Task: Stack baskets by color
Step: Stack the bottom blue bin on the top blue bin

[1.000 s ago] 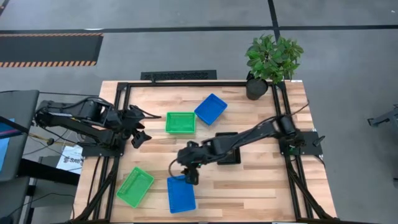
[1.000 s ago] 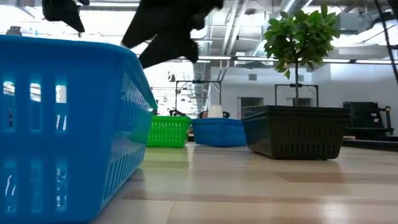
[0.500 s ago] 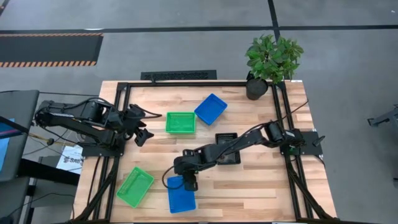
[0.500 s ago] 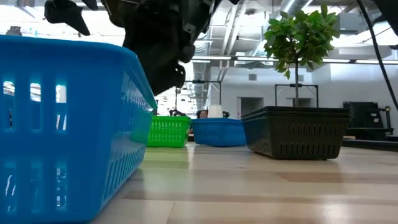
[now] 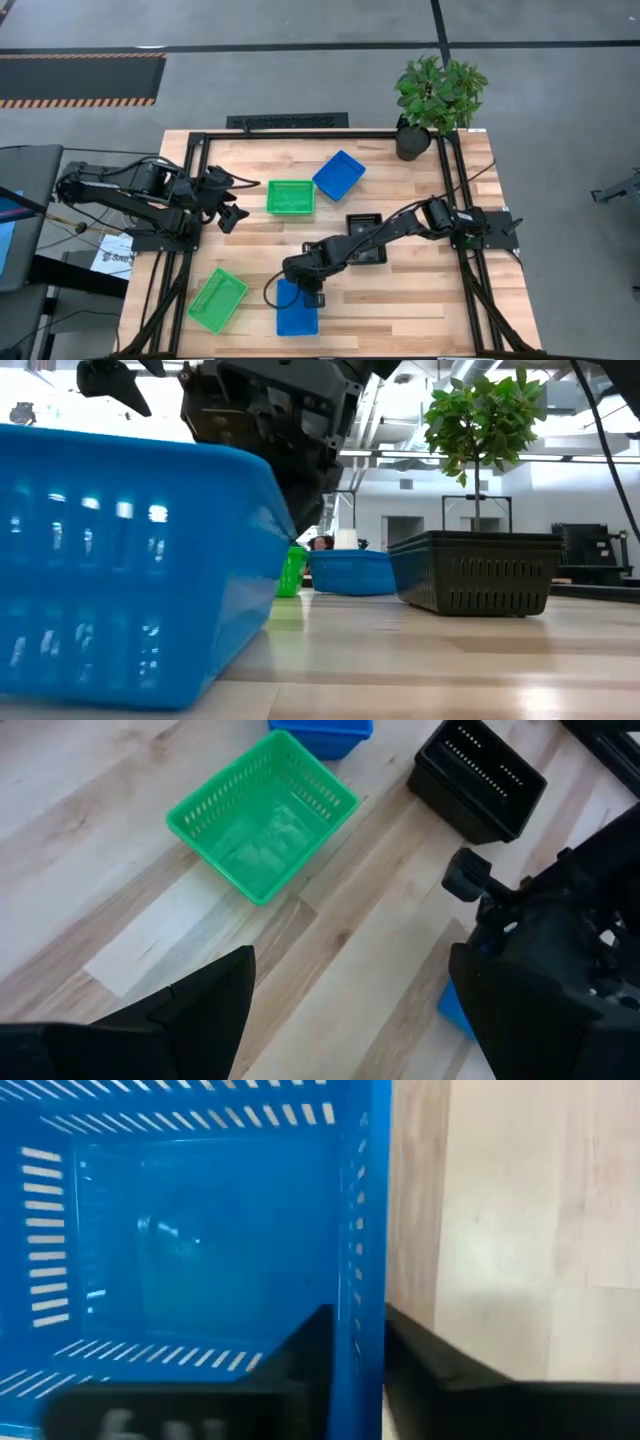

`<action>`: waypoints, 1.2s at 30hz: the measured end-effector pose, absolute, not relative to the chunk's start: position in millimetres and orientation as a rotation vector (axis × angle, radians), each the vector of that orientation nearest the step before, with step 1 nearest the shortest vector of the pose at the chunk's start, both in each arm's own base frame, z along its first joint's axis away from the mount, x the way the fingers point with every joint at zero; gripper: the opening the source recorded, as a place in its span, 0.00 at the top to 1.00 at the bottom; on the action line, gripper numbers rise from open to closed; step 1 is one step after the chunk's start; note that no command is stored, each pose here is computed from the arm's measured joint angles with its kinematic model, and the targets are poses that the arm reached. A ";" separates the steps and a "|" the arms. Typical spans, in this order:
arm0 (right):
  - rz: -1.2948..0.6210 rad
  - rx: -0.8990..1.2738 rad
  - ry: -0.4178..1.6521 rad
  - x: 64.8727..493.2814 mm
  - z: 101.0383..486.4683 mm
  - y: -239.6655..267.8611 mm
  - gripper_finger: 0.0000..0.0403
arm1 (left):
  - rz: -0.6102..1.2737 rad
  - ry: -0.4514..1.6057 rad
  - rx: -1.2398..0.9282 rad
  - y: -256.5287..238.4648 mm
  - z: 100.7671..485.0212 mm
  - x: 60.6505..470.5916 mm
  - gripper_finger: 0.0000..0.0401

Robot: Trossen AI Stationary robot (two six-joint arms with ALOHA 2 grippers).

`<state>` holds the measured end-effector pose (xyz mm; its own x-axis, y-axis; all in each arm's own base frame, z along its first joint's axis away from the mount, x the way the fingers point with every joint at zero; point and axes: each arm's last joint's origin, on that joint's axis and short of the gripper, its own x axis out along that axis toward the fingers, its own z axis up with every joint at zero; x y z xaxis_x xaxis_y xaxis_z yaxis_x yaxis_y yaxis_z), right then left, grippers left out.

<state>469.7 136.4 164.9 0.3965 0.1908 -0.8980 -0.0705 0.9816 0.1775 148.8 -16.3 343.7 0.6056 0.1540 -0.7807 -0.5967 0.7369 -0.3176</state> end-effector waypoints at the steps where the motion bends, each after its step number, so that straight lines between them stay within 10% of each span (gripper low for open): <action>1: 0.165 0.119 1.159 469.0 164.6 136.3 0.81 | 0.466 0.811 -0.605 -16.3 343.7 148.7 0.20; 5: 0.159 0.136 1.159 469.3 164.7 136.3 0.97 | 0.465 0.812 -0.602 -16.3 343.7 148.7 0.20; 26: 0.013 0.269 0.986 450.4 273.1 35.6 0.99 | 0.416 0.422 -0.537 -4.0 419.7 101.1 0.20; 36: -0.358 0.342 0.805 407.3 341.3 -69.4 0.98 | 0.415 0.275 -0.454 2.8 437.4 85.9 0.20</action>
